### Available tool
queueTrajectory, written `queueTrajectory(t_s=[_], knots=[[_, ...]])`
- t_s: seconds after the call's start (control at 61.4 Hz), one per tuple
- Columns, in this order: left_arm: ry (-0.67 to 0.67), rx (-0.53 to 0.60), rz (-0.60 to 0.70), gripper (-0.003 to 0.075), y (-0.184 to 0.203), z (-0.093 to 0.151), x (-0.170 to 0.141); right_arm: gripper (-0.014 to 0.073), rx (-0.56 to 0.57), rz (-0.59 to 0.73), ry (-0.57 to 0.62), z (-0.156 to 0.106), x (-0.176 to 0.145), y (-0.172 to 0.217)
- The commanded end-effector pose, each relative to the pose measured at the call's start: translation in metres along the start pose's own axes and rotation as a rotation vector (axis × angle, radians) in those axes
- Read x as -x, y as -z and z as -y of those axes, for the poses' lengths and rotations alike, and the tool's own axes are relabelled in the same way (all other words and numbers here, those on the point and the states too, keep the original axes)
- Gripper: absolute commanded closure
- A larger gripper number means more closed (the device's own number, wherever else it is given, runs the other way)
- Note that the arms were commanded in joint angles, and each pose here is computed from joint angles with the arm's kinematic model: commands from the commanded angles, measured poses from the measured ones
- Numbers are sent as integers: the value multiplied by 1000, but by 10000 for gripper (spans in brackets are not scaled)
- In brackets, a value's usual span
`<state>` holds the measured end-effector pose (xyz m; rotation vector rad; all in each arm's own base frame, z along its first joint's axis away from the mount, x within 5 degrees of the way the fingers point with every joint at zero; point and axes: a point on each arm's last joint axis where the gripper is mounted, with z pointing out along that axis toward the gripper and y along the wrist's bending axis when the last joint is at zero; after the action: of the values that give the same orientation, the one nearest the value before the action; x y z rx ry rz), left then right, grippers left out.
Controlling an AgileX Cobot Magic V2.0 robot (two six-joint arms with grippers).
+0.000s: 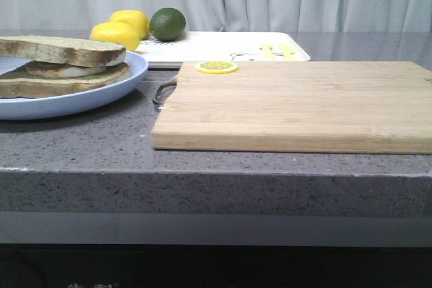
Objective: Place bread and move sandwich to tray
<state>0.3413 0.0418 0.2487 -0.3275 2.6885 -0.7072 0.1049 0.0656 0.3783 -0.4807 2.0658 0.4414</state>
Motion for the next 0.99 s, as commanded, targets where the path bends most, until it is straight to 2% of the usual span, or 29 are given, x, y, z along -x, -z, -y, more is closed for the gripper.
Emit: queueTrajectory(t_s=[0.0,0.098,0.261,0.407,0.57,0.651,0.83,0.977], knots=[[-20,-35,57,491,12,11,6,139,-1,84,12,-1,11,5],[-18,-37,57,603,12,11,6,139,-1,84,12,-1,11,5],[-16,-70,53,740,14,16,5,139,-1,84,12,-1,11,5],[-61,-142,65,741,32,33,9,139,-1,84,12,-1,11,5],[-111,-288,159,741,65,66,22,139,-1,84,12,-1,11,5],[-152,-321,198,741,76,82,28,139,-1,84,12,-1,11,5],[-209,-367,275,741,81,119,33,139,-1,84,12,-1,11,5],[-212,-407,267,741,70,147,31,139,-1,84,12,-1,11,5]])
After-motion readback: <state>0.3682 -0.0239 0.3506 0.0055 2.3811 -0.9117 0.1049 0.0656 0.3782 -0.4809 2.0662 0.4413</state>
